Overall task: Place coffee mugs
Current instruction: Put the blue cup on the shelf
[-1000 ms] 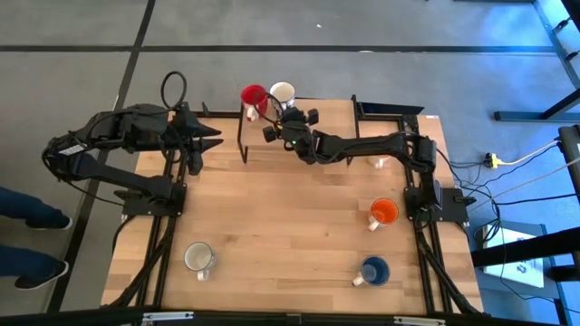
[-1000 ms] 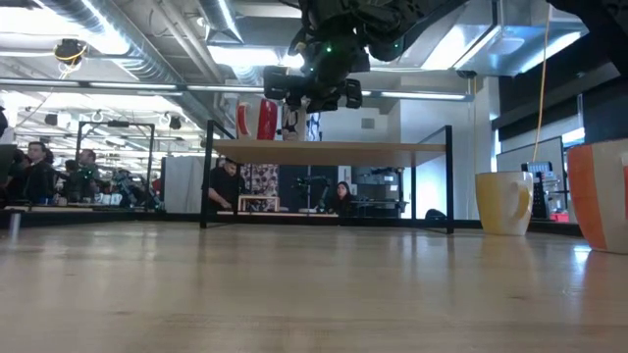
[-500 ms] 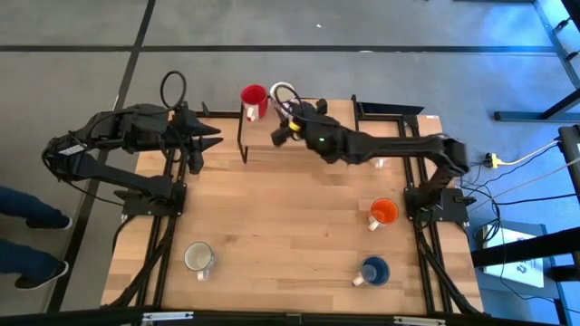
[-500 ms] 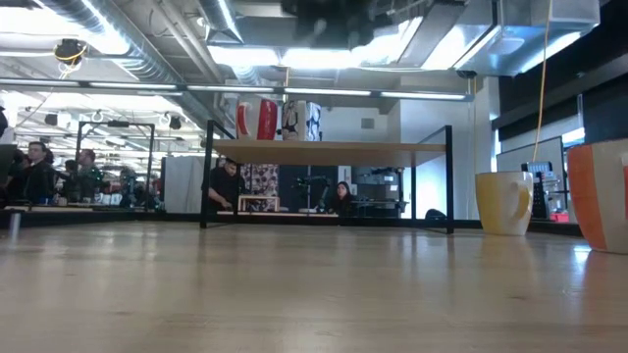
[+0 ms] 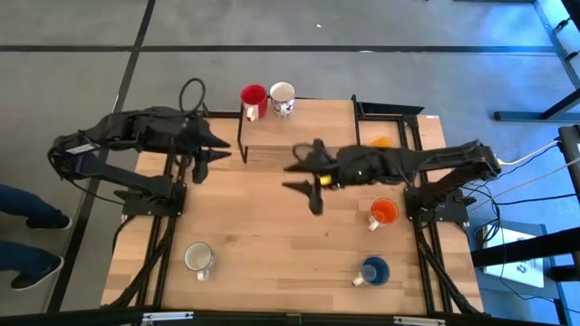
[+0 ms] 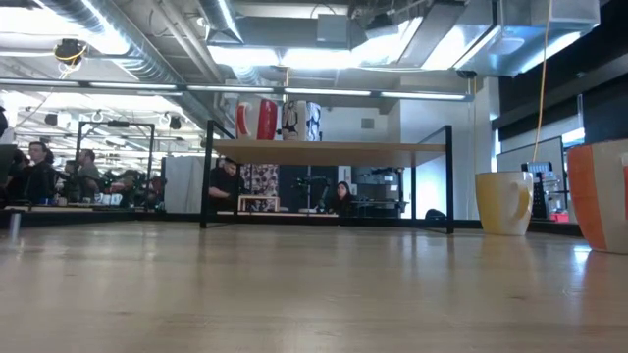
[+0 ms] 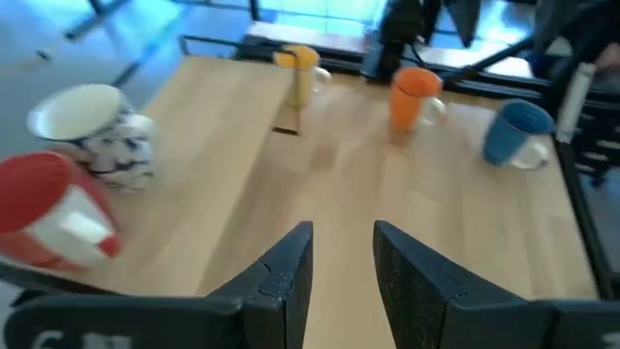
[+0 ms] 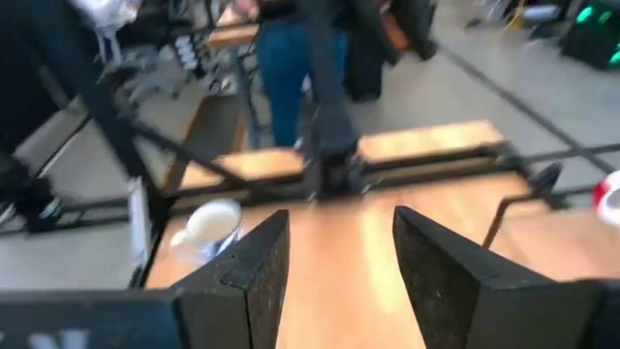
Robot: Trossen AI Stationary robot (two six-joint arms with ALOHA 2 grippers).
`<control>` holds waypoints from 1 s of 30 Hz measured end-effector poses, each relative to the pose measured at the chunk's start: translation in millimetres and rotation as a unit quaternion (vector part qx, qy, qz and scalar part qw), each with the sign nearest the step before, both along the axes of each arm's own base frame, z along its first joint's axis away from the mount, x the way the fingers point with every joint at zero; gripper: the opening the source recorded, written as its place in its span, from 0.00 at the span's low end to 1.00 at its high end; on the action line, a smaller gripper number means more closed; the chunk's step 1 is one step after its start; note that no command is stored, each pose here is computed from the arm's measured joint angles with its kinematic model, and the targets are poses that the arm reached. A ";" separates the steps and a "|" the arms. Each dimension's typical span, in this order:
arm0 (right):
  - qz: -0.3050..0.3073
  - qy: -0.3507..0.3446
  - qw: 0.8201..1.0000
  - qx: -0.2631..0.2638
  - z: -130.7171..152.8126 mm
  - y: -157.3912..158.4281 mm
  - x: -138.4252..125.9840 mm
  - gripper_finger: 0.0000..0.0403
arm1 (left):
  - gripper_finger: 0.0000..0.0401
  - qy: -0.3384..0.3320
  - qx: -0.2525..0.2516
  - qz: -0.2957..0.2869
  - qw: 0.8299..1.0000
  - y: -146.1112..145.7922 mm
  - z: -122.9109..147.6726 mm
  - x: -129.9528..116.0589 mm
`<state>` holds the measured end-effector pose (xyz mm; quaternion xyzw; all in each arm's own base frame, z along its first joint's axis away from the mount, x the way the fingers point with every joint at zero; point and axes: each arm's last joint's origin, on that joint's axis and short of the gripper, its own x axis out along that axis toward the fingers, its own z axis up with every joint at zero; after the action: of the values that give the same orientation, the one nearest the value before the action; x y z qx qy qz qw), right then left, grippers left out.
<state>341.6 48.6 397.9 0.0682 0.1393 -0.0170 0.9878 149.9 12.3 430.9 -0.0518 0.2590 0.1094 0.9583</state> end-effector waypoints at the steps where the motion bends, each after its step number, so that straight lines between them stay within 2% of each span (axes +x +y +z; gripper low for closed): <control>1: 0.007 0.010 1.000 0.007 -1.5 7.0 -2.3 0.43 | 0.26 0.004 -0.007 -0.004 1.000 -0.2 -1.5 3.6; 8: 0.054 0.094 0.994 0.034 -14.7 54.3 -23.2 0.43 | 0.26 0.044 -0.052 -0.049 0.996 -10.5 -13.9 30.3; 16: 0.069 0.149 0.985 0.046 -24.6 106.3 -52.4 0.43 | 0.26 0.119 -0.098 -0.102 0.983 -50.6 -33.6 50.7; 22: 0.051 0.165 0.985 0.019 -29.8 132.1 -74.2 0.43 | 0.26 0.171 -0.117 -0.146 0.967 -90.6 -44.3 46.5; 26: 0.027 0.173 0.985 0.004 -33.2 140.7 -85.6 0.43 | 0.26 0.194 -0.145 -0.149 0.959 -112.1 -47.8 37.9; 30: 0.030 0.176 0.984 0.002 -34.2 147.1 -92.0 0.43 | 0.26 0.211 -0.171 -0.142 0.952 -126.5 -49.9 29.3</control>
<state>249.6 195.7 363.7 0.0615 0.3134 0.0006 0.9476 179.2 -114.2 381.0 -0.1531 0.4745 -0.0651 0.8644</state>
